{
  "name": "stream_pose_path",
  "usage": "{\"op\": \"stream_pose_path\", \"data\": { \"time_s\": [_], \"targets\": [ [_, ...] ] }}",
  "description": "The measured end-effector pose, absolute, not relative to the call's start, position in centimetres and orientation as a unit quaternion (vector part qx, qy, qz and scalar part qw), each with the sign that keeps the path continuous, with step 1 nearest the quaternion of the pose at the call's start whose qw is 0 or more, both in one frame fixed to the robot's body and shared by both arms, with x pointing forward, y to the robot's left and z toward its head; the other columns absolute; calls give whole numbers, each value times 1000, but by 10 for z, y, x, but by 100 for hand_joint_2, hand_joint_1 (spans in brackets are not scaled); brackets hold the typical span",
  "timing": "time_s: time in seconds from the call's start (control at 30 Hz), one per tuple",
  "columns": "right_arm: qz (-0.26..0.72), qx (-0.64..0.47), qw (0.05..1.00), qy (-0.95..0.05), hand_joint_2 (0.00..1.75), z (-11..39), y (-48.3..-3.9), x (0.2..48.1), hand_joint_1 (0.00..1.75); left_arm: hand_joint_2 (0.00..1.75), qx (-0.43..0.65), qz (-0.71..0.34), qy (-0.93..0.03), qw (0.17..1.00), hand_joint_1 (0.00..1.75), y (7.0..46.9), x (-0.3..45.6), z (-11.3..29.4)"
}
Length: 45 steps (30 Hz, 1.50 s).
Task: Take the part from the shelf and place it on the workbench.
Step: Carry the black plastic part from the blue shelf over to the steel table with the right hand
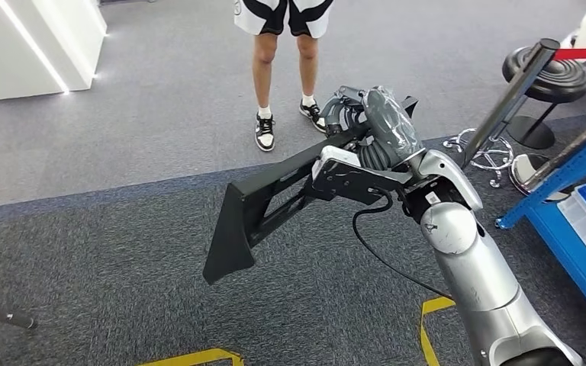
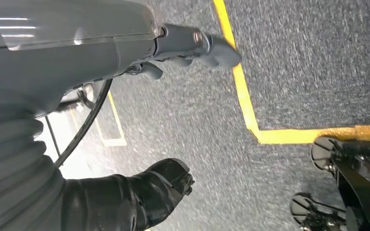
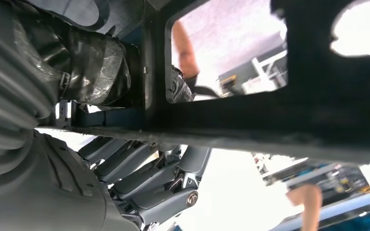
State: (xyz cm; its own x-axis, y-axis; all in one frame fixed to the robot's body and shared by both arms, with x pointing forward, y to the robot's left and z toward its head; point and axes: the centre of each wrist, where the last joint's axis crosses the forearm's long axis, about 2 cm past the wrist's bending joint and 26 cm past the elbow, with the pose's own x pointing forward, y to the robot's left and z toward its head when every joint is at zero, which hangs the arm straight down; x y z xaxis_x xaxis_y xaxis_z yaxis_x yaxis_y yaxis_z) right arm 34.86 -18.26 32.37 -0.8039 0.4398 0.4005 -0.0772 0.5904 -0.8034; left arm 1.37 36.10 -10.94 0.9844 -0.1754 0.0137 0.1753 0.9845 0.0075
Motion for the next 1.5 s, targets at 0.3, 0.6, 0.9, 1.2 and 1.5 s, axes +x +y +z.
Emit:
{"op": "stream_pose_path", "data": {
  "time_s": [0.3, 0.6, 0.9, 1.2, 1.5],
  "targets": [
    [442, -112, 293, -841, 175, 323, -190, 349, 175, 175, 10, -101, -4, 995, 0, 357, 11, -110],
    [437, -152, 288, -838, 175, 323, -244, 349, 175, 175, 9, -104, -19, 994, 0, 325, 15, -113],
    [451, -258, 261, -814, 175, 343, -259, 355, 175, 175, 48, -123, -26, 991, 0, 321, 22, -112],
    [457, -271, 261, -806, 175, 348, -264, 358, 175, 175, 43, -127, -9, 991, 0, 317, 25, -112],
    [459, -271, 265, -804, 175, 357, -264, 363, 175, 175, 38, -136, -1, 990, 0, 317, 26, -112]
  ]
}}
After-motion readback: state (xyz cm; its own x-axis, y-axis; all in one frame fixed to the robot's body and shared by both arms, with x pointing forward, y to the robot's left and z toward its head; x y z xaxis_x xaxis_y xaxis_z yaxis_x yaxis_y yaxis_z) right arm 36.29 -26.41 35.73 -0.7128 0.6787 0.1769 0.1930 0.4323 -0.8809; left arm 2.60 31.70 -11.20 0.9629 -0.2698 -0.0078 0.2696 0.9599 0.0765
